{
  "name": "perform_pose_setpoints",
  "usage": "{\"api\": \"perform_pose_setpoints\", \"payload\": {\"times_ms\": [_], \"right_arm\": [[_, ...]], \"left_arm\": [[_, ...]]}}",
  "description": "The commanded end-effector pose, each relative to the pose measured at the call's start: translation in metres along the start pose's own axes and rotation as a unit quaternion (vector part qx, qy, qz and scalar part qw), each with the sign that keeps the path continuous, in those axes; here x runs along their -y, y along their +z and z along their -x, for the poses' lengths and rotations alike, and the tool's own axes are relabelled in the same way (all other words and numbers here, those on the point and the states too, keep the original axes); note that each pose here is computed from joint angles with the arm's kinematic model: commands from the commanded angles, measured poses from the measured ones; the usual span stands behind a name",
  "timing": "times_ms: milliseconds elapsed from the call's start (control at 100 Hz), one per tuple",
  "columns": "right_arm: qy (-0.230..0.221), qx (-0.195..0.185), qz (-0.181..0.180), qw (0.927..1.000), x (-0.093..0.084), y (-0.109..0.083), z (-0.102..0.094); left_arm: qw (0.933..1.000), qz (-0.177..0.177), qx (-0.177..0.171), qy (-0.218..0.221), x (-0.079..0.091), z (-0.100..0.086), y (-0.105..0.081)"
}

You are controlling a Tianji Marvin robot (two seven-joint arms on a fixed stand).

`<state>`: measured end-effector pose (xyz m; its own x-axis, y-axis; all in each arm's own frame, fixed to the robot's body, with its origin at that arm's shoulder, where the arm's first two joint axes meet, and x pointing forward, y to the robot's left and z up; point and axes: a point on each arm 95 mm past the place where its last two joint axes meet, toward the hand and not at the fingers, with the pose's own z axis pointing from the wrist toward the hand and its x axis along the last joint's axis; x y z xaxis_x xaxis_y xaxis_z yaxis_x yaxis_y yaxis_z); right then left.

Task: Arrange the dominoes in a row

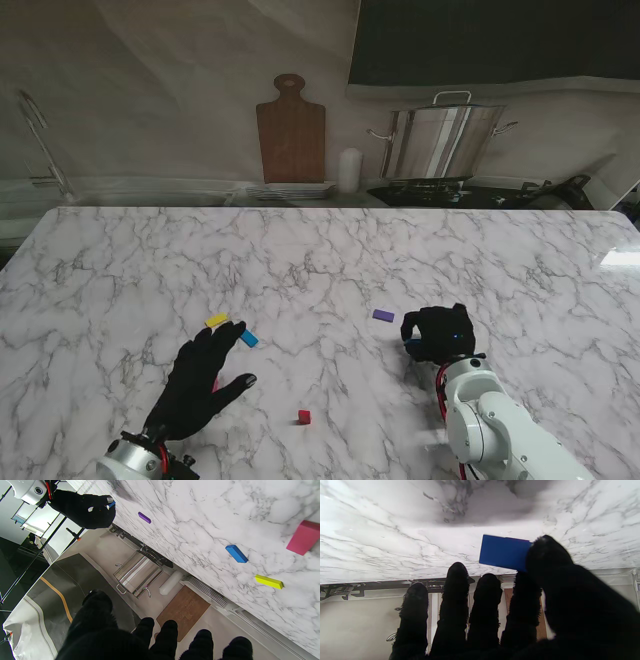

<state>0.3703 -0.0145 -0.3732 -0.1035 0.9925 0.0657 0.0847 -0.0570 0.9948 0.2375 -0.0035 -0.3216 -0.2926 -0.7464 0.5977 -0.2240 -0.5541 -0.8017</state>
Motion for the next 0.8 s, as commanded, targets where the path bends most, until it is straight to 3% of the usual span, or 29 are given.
{"api": "perform_pose_setpoints", "payload": {"times_ms": [0, 390, 790], "right_arm": [[0.005, -0.002, -0.002, 1.0000, 0.000, -0.001, -0.001], [0.052, -0.008, -0.009, 0.9986, -0.008, -0.005, -0.009], [0.142, -0.016, -0.040, 0.9889, -0.009, -0.010, -0.025]], "left_arm": [[1.0000, 0.007, -0.001, -0.002, -0.002, -0.001, -0.001], [1.0000, 0.007, -0.002, -0.002, -0.002, -0.001, -0.001], [1.0000, 0.006, -0.001, -0.003, -0.003, -0.001, -0.001]]}}
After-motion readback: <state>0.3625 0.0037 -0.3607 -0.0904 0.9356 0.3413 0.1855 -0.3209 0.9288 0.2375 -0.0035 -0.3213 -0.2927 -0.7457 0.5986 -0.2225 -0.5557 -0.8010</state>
